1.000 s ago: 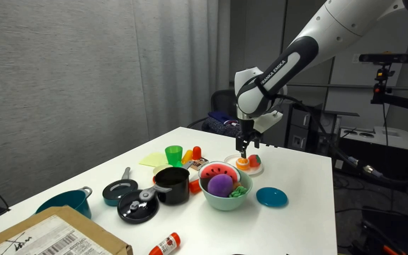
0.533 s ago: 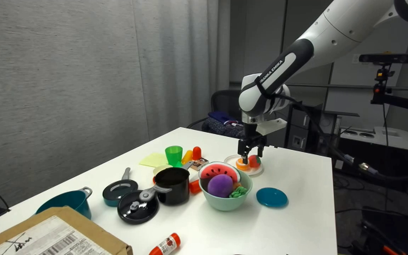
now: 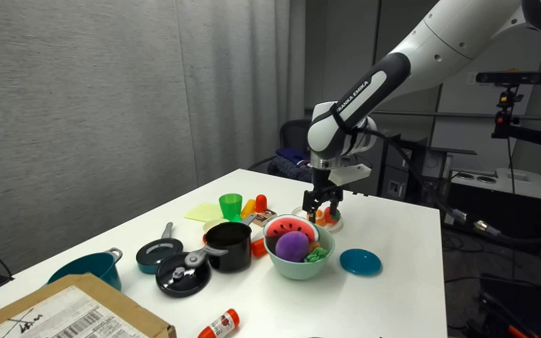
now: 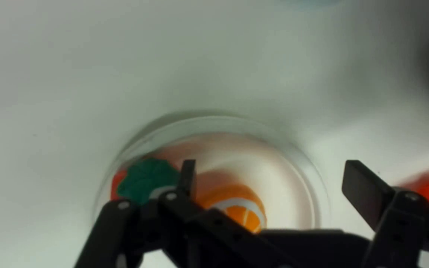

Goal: Pick up the fruits plush toys from the plate and put them in the bowl

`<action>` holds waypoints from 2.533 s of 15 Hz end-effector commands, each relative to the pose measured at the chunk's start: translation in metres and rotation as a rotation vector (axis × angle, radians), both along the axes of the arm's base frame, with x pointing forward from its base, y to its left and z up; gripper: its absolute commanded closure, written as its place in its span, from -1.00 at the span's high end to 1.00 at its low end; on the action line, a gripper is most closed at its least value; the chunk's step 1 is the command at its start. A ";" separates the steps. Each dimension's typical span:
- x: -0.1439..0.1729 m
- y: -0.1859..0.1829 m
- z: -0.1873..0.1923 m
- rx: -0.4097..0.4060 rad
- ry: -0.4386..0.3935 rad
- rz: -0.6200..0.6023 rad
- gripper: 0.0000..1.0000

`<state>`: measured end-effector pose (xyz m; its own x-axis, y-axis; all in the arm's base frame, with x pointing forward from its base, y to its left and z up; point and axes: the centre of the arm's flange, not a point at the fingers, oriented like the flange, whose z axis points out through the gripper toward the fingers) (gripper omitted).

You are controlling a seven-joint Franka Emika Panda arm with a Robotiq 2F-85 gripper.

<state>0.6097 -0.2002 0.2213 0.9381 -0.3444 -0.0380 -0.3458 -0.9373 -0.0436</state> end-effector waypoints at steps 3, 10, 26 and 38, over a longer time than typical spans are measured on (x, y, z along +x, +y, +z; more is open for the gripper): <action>0.020 0.041 -0.004 -0.050 -0.094 -0.007 1.00; 0.016 -0.003 0.049 -0.160 -0.151 0.029 1.00; 0.017 -0.001 0.041 -0.245 -0.112 0.038 1.00; 0.030 0.017 -0.007 -0.247 -0.088 0.033 1.00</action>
